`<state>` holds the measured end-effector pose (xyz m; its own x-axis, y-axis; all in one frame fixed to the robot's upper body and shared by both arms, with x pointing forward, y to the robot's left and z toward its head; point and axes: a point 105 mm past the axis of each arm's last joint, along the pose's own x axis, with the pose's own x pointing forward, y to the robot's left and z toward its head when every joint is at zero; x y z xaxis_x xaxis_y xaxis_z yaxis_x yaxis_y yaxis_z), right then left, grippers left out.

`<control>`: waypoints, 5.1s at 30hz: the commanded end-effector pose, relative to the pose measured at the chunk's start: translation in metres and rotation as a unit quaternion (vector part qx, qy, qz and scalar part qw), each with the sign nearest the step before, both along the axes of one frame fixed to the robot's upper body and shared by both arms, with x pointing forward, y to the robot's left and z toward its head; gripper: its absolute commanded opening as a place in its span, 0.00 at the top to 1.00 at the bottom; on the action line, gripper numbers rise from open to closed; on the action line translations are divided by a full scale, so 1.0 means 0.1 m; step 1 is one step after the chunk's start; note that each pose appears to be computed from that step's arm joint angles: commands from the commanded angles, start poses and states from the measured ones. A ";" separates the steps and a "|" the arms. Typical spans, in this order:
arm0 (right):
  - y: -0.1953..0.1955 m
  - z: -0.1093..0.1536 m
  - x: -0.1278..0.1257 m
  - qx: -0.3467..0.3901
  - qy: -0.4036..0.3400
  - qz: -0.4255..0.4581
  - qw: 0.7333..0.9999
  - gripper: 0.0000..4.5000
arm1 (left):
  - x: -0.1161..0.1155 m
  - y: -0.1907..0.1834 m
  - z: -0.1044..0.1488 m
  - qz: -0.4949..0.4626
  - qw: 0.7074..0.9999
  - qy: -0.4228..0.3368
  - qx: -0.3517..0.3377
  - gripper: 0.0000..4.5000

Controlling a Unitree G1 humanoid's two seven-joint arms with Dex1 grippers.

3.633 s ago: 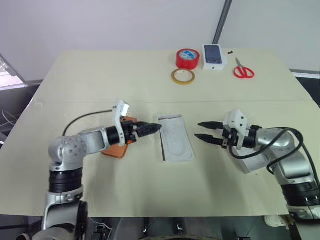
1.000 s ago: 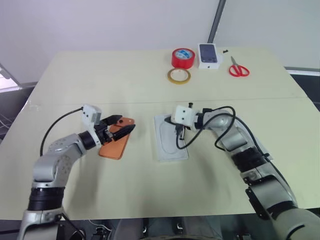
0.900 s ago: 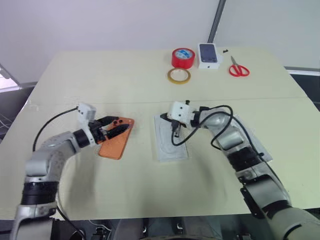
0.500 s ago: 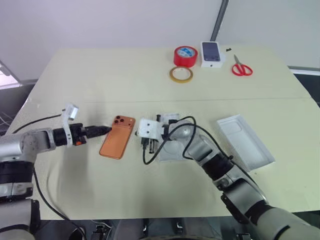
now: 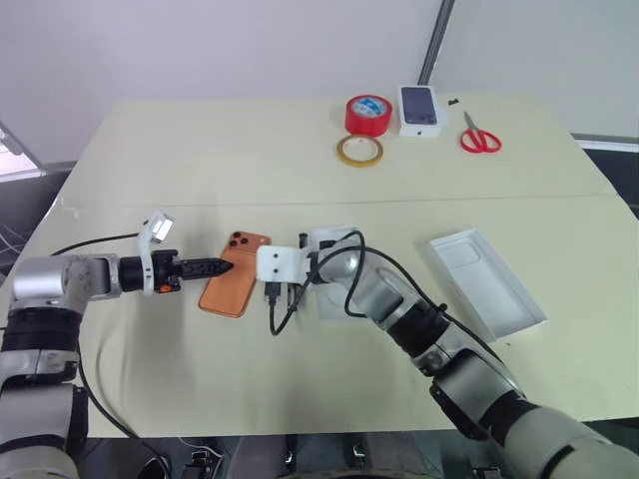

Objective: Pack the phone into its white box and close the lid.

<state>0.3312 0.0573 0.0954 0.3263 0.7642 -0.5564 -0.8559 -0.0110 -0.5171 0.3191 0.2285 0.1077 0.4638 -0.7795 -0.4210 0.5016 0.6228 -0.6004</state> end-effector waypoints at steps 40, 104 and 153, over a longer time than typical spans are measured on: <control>0.01 -0.07 0.01 -0.006 -0.003 0.000 1.000 1.00 | -0.11 -0.09 -0.18 0.064 0.986 0.123 -0.092 0.64; -1.36 -0.02 -0.61 0.105 0.060 0.058 0.991 0.99 | -0.12 -0.76 0.27 0.045 0.966 0.018 -0.255 1.00; -1.96 0.43 -0.07 0.204 0.027 -0.122 0.971 0.27 | 0.09 -1.33 0.20 0.026 0.972 0.018 -0.234 0.01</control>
<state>0.3229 -0.1442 0.1256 0.5026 0.8173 -0.2820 -0.8468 0.3995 -0.3512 0.3252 0.0952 0.1194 0.4941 -0.8685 -0.0402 0.4175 0.2776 -0.8652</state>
